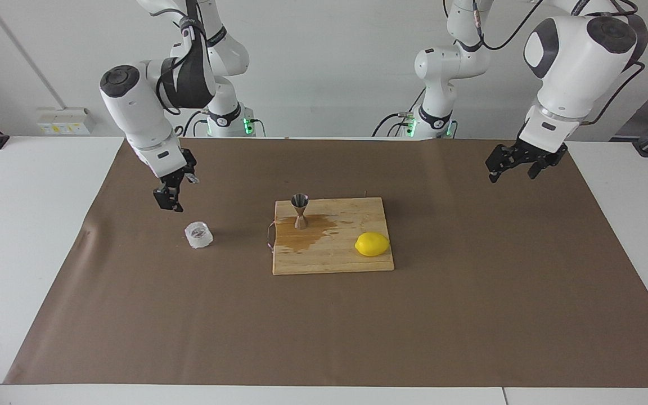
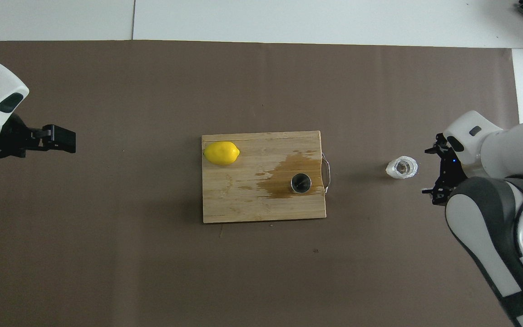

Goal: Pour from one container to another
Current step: 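Grasp the small white cup with the right gripper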

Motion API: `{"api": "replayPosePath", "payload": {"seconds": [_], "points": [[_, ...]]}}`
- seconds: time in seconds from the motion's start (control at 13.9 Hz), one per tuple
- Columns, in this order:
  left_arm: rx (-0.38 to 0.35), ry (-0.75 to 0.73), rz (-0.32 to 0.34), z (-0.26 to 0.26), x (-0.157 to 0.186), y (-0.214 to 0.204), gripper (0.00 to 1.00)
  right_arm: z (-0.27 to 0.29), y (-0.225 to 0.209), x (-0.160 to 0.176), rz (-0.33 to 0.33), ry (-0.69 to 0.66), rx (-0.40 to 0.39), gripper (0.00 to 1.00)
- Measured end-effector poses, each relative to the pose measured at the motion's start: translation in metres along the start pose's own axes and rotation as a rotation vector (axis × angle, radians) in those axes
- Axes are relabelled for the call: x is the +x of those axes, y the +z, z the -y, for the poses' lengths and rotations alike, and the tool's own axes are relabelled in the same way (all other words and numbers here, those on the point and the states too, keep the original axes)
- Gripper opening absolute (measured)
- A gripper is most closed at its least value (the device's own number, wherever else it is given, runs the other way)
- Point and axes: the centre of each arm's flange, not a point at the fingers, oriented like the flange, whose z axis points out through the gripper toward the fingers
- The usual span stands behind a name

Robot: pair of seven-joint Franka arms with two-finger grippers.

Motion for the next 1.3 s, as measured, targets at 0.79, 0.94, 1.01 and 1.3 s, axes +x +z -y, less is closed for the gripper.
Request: {"api": "replayPosePath", "payload": {"seconds": [0.79, 0.94, 1.01, 1.3], "points": [[-0.023, 0.044, -0.014, -0.006, -0.026, -0.037, 1.0, -0.008, 0.097, -0.037, -0.034, -0.222, -0.03, 1.0], [-0.039, 0.043, -0.012, -0.007, -0.026, -0.037, 1.0, -0.007, 0.105, -0.044, -0.035, -0.224, -0.031, 1.0], [-0.04, 0.043, -0.012, -0.007, -0.026, -0.037, 1.0, -0.006, 0.108, -0.045, -0.036, -0.23, -0.034, 1.0], [-0.041, 0.032, -0.012, -0.001, -0.026, -0.037, 1.0, -0.005, 0.121, -0.047, -0.118, -0.241, -0.052, 1.0]]}}
